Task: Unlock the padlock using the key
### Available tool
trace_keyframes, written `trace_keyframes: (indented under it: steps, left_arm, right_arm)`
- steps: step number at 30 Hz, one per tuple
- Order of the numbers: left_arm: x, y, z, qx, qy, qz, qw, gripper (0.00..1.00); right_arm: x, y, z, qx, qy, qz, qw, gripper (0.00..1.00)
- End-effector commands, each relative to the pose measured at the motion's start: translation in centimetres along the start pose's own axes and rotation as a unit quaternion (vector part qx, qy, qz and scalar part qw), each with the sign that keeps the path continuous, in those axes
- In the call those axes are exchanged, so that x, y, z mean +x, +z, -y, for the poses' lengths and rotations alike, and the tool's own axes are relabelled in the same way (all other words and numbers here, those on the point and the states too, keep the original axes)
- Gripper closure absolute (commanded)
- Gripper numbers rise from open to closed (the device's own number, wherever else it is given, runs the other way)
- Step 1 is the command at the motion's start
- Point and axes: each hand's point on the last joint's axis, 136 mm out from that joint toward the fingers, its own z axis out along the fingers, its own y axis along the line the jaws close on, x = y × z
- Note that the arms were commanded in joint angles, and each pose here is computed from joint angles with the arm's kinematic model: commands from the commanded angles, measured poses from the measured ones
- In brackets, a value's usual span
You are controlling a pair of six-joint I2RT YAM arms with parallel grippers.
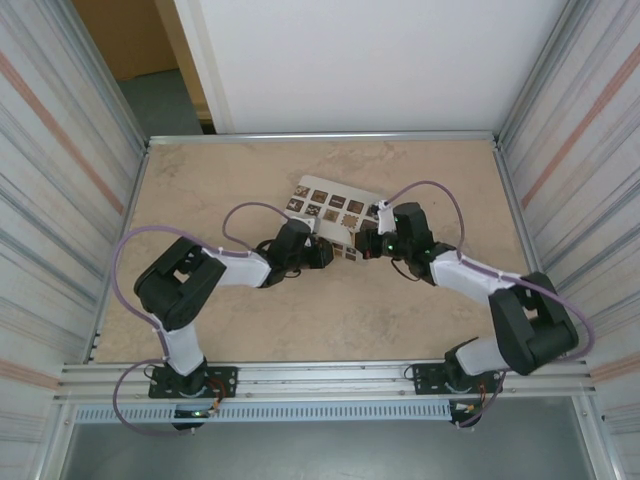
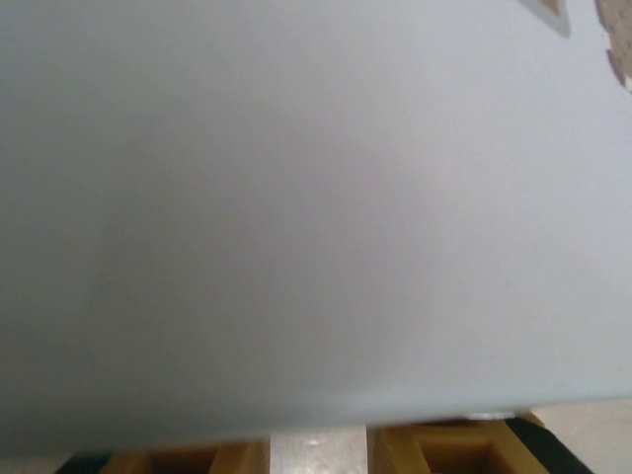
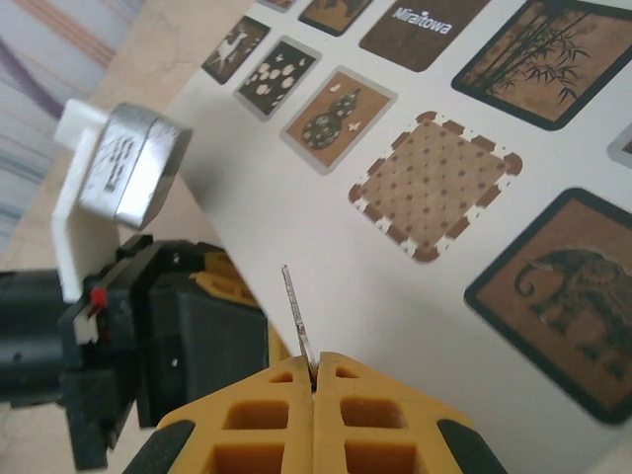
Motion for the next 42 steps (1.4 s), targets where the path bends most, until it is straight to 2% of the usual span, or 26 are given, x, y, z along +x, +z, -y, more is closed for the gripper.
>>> trace_keyframes:
  steps: [1, 8, 19, 27, 42]
  left_arm:
    - [-1.5, -2.0, 2.9, 0.035, -0.023, 0.005, 0.999, 0.86]
    - [-1.1, -3.8, 4.9, 0.060, -0.070, -0.031, 0.995, 0.89]
    - [-1.1, -5.0, 7.2, 0.083, -0.138, -0.079, 0.984, 0.96]
    - [-0.7, -5.0, 7.7, 0.103, -0.172, -0.090, 0.976, 0.98]
    - [-0.5, -5.5, 7.8, 0.104, -0.175, -0.095, 0.974, 0.98]
  right_arm:
    - [1.6, -1.7, -1.2, -0.001, -0.057, -0.011, 0.998, 1.00]
    - [5.8, -3.1, -2.4, 0.026, -0.129, -0.025, 0.991, 1.00]
    - [9.5, -1.7, -1.7, 0.074, -0.161, -0.029, 0.984, 1.00]
    - [8.7, -0.2, -2.2, 0.063, -0.171, -0.015, 0.983, 1.00]
    - [6.4, 0.7, -2.5, 0.070, -0.179, 0.021, 0.981, 1.00]
